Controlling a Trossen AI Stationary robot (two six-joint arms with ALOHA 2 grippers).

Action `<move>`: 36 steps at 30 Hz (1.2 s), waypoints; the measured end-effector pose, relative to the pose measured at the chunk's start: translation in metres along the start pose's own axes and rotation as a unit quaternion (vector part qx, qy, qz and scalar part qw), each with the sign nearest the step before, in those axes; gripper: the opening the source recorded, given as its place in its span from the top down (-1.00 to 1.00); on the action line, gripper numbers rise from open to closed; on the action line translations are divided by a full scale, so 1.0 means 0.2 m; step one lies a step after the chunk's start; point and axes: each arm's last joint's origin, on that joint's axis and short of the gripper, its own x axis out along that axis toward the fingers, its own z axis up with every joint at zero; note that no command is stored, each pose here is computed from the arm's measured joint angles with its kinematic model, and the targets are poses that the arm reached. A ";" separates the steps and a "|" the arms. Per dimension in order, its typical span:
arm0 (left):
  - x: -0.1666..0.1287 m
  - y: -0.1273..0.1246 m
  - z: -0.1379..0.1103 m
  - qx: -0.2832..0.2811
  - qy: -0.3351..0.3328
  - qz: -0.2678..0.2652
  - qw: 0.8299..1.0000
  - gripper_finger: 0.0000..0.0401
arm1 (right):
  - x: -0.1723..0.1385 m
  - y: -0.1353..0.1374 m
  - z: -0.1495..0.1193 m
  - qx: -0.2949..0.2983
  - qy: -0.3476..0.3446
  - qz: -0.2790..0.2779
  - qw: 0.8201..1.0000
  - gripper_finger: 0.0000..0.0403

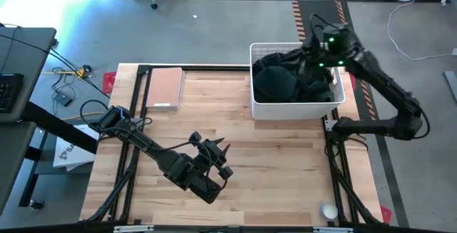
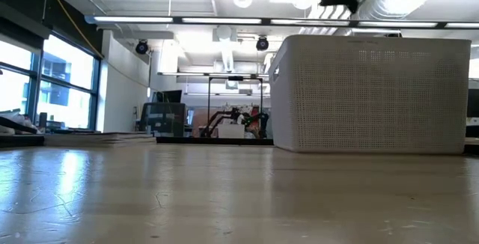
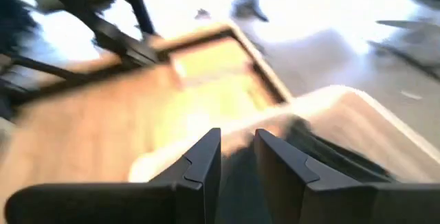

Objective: Sort clothes
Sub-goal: Put the dark blue jeans into the white laundry bin

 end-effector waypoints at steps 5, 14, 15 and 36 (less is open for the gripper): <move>0.00 0.00 0.00 0.007 0.000 0.000 1.000 0.36 | 0.28 -0.13 -0.24 0.055 0.005 0.042 0.998 0.57; 0.01 0.00 0.00 0.006 0.001 0.001 1.000 0.36 | 0.48 -0.35 -0.73 0.115 0.064 0.013 0.991 0.57; 0.01 0.00 0.00 0.006 0.001 0.002 1.000 0.36 | 0.49 -0.36 -0.76 0.120 0.066 0.010 0.991 0.57; 0.02 0.01 0.01 0.004 0.005 0.002 1.000 0.36 | 0.18 -0.26 -0.45 0.097 -0.027 -0.156 0.983 0.57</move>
